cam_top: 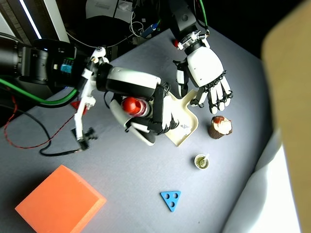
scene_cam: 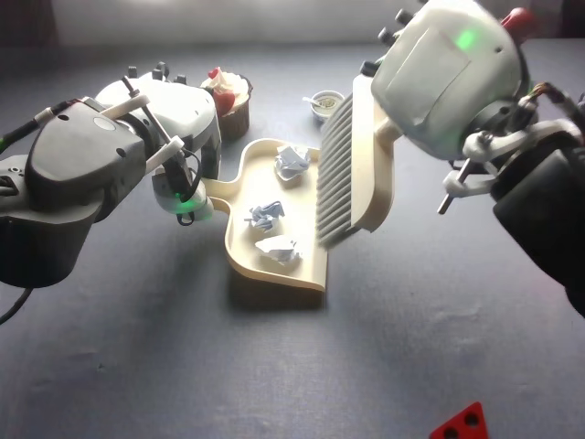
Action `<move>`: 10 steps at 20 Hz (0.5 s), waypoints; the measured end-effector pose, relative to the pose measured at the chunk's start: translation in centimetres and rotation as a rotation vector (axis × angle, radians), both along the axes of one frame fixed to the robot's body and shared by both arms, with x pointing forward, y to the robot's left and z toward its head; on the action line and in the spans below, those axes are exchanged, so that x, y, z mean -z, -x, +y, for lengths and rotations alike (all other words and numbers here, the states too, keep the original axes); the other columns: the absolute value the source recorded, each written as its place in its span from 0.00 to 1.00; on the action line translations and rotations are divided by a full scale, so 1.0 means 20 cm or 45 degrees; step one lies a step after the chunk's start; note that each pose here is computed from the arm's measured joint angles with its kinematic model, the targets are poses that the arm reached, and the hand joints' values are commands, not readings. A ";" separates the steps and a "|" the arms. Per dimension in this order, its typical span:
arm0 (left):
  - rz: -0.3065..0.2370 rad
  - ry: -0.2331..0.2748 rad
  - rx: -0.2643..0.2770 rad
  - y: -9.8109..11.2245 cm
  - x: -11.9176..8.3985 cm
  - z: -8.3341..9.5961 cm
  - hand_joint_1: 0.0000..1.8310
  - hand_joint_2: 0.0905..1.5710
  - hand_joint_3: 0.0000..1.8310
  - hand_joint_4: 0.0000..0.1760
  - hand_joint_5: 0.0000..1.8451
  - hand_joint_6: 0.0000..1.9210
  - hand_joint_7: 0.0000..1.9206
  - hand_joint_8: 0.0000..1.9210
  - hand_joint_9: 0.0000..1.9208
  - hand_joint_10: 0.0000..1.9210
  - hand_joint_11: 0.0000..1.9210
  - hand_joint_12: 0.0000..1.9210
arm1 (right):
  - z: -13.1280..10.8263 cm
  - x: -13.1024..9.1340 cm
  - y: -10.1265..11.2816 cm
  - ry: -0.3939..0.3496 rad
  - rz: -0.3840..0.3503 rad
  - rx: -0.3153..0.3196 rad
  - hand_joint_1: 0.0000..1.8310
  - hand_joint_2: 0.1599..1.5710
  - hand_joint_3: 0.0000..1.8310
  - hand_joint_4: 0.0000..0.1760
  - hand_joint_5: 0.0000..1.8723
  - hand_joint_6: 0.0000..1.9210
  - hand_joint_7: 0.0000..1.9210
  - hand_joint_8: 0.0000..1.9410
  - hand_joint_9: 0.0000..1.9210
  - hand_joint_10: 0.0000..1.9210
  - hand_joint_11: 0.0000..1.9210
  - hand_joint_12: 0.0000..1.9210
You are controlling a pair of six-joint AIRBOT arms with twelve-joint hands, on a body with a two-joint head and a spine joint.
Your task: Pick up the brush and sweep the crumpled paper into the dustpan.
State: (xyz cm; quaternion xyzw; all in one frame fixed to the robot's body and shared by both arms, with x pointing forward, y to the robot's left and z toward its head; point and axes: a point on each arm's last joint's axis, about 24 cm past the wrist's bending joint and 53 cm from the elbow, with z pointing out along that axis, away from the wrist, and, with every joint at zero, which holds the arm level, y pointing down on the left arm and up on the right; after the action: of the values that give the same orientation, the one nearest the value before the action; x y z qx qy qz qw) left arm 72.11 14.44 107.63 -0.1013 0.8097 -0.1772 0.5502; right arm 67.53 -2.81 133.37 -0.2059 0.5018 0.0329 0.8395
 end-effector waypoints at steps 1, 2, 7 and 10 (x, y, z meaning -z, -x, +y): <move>0.000 0.000 -0.001 0.00 0.00 0.00 0.62 0.63 0.00 0.03 0.65 0.32 0.22 0.00 0.15 0.00 0.00 0.27 | -0.01 -0.01 0.01 -0.006 -0.009 0.004 0.88 0.71 0.00 1.00 0.55 1.00 0.59 1.00 0.69 1.00 0.73 1.00; 0.000 0.001 0.000 0.00 0.00 0.00 0.62 0.63 0.00 0.03 0.65 0.32 0.22 0.00 0.15 0.00 0.00 0.27 | -0.02 -0.02 0.02 -0.010 -0.017 0.007 0.88 0.71 0.00 1.00 0.55 1.00 0.59 1.00 0.69 1.00 0.73 1.00; -0.001 0.000 -0.002 0.00 0.00 0.00 0.62 0.63 0.00 0.10 0.65 0.32 0.22 0.00 0.15 0.00 0.00 0.27 | -0.08 0.02 0.07 0.008 0.061 0.031 0.87 0.71 0.00 1.00 0.55 1.00 0.60 1.00 0.70 1.00 0.73 1.00; 0.000 0.001 -0.001 0.00 0.00 0.00 0.62 0.63 0.00 0.01 0.65 0.32 0.22 0.00 0.15 0.00 0.00 0.26 | -0.09 0.03 0.12 0.065 0.072 0.032 0.88 0.71 0.00 1.00 0.55 1.00 0.60 1.00 0.69 1.00 0.73 1.00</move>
State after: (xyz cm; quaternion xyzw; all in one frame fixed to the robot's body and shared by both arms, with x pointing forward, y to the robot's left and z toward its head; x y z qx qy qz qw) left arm 72.11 14.45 107.63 -0.1018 0.8096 -0.1772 0.5503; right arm 65.06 -4.59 132.68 -0.2198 0.5284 0.0152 0.8199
